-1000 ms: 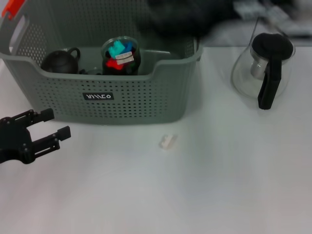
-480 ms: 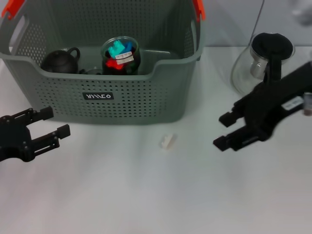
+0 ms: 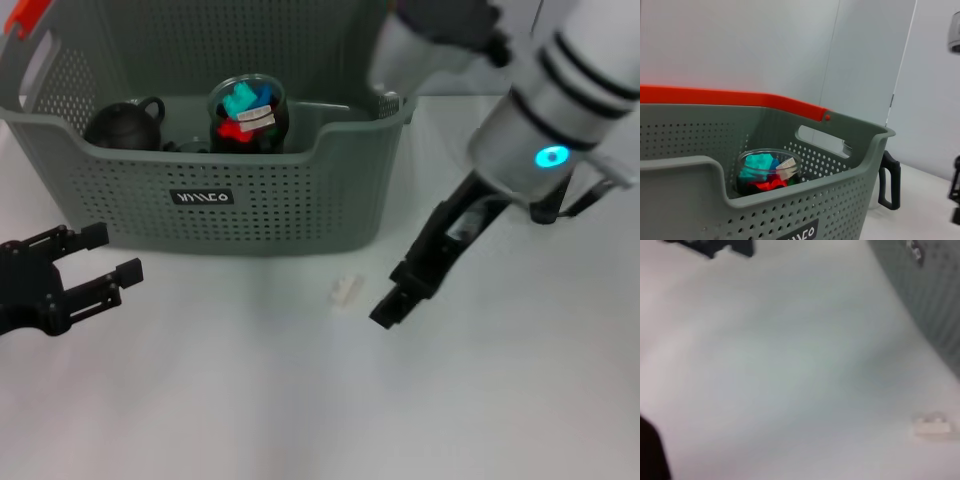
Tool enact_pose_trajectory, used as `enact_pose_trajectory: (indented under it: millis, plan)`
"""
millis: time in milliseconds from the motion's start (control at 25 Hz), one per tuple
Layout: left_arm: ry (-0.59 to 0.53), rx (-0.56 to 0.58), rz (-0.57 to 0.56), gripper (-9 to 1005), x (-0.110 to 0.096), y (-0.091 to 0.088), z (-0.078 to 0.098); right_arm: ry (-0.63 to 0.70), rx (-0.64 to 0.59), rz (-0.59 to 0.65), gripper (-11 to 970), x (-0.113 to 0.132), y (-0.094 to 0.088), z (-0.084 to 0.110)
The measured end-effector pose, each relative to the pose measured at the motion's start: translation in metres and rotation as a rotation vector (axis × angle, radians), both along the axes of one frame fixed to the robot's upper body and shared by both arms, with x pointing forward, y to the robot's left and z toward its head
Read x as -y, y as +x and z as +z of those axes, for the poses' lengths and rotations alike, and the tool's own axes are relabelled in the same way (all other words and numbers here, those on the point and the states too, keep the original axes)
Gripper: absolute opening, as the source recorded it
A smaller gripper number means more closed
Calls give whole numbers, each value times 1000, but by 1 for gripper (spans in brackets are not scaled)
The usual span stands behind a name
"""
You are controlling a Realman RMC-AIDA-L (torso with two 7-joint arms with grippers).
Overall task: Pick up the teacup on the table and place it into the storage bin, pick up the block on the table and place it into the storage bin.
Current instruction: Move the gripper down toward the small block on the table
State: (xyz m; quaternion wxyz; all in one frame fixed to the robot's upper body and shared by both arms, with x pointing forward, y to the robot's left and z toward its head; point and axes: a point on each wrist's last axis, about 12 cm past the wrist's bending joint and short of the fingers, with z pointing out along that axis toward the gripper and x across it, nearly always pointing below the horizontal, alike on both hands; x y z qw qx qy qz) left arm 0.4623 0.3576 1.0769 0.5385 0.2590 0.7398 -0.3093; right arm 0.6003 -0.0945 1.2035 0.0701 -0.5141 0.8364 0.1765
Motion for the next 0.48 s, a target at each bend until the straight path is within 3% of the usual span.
enact_pose_trajectory:
  millis: [480]
  plan:
    - [-1, 1, -1, 694, 1, 0, 0, -108, 199, 116, 611, -33, 0, -32]
